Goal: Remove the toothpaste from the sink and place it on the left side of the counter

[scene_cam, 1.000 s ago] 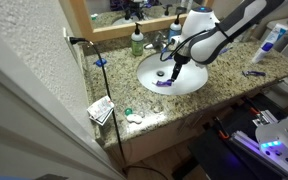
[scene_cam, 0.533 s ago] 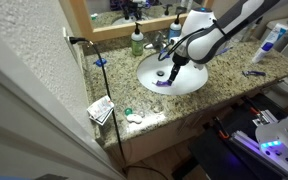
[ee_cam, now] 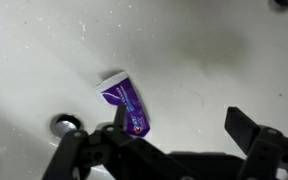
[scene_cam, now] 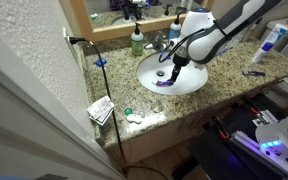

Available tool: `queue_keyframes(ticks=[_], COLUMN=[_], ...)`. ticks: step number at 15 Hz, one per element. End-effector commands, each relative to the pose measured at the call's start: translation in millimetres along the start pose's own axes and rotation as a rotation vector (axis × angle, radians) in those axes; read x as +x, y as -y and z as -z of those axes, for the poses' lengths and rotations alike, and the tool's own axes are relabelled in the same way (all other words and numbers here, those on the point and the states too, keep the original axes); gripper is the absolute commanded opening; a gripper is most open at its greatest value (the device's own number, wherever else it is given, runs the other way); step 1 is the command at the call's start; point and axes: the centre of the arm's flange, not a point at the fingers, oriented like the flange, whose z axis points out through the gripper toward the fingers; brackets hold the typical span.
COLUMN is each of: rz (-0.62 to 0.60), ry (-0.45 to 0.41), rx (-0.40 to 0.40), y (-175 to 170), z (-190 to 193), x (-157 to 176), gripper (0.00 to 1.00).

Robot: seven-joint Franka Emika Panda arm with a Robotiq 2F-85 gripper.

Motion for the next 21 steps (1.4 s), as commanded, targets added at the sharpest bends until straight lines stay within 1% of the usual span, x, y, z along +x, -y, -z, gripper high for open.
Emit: queue_keyframes(ticks=[1, 11, 12, 13, 15, 17, 18, 20, 21], rz=[0.001, 0.002, 0.031, 0.073, 0.130, 0.132, 0.128, 0.129, 0.123], ry=[0.000, -0.001, -0.023, -0.027, -0.035, -0.030, -0.024, -0.018, -0.004], rx=[0.001, 0.001, -0.062, -0.140, -0.229, -0.246, -0.215, -0.225, -0.220], y=[0.7, 1.4, 1.7, 1.3, -2.0, -3.7, -8.5, -8.3, -7.5], z=[0.0, 0.0, -16.5, -29.3, -48.5, -59.3, -34.0, -47.8, -48.5], x=[0.3, 0.6, -3.1, -4.3, -9.4, -18.1, -14.4, -18.9, -19.7], gripper=[1.00, 1.00, 1.00, 1.00, 1.00, 1.00, 1.00, 1.00, 1.00])
